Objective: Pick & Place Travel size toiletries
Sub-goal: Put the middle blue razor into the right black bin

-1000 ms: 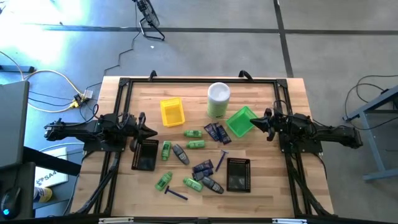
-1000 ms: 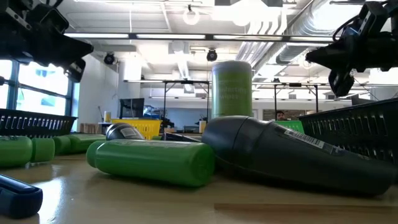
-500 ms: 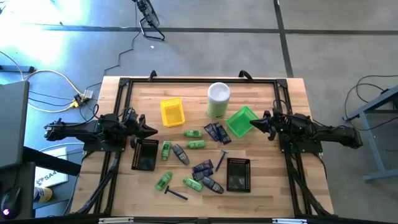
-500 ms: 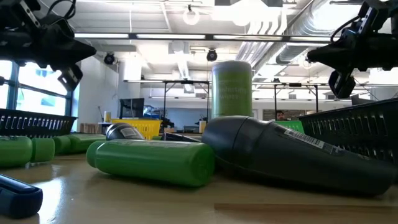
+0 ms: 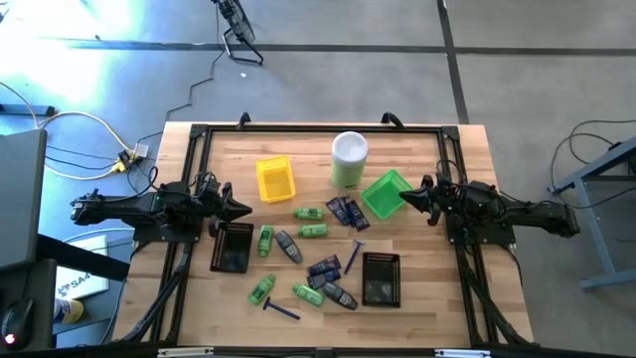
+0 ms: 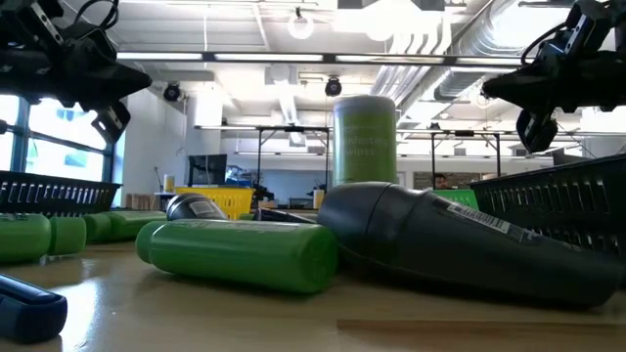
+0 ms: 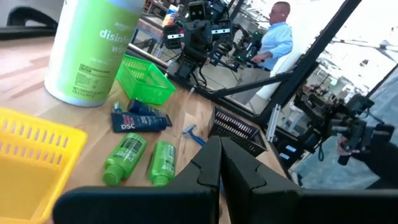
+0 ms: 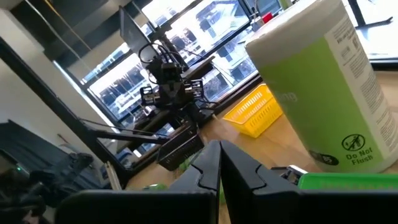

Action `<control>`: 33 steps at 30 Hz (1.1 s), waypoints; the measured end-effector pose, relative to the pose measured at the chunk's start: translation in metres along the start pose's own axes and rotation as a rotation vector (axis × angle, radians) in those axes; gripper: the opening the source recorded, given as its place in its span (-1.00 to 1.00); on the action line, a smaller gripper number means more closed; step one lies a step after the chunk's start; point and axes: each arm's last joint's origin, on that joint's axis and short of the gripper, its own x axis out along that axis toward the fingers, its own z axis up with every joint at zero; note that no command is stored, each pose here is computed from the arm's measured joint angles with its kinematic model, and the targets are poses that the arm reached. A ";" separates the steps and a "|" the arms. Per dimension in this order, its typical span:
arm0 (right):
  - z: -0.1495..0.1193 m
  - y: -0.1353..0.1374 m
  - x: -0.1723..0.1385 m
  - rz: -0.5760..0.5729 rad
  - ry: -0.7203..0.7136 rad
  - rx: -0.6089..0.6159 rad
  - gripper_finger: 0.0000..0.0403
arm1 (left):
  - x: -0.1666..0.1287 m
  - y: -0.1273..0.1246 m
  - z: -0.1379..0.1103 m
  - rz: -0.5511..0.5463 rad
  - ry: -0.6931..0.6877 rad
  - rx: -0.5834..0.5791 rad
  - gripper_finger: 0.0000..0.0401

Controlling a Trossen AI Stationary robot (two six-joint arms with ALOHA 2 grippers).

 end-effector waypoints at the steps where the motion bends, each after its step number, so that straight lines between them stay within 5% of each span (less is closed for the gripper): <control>1: 0.000 0.000 0.000 -0.002 -0.002 -0.006 -0.99 | 0.000 0.000 0.000 0.001 -0.001 0.003 -0.98; 8: 0.001 -0.001 0.000 -0.025 -0.018 0.003 -0.99 | 0.000 0.002 0.002 0.078 -0.045 0.018 -0.98; 14: 0.001 0.000 0.000 -0.024 -0.018 -0.091 -0.99 | 0.000 0.002 0.002 0.080 -0.043 0.073 -0.98; 33: 0.012 0.007 0.008 -0.022 -0.071 -0.085 -0.99 | 0.000 0.002 0.002 0.082 -0.042 0.081 -0.98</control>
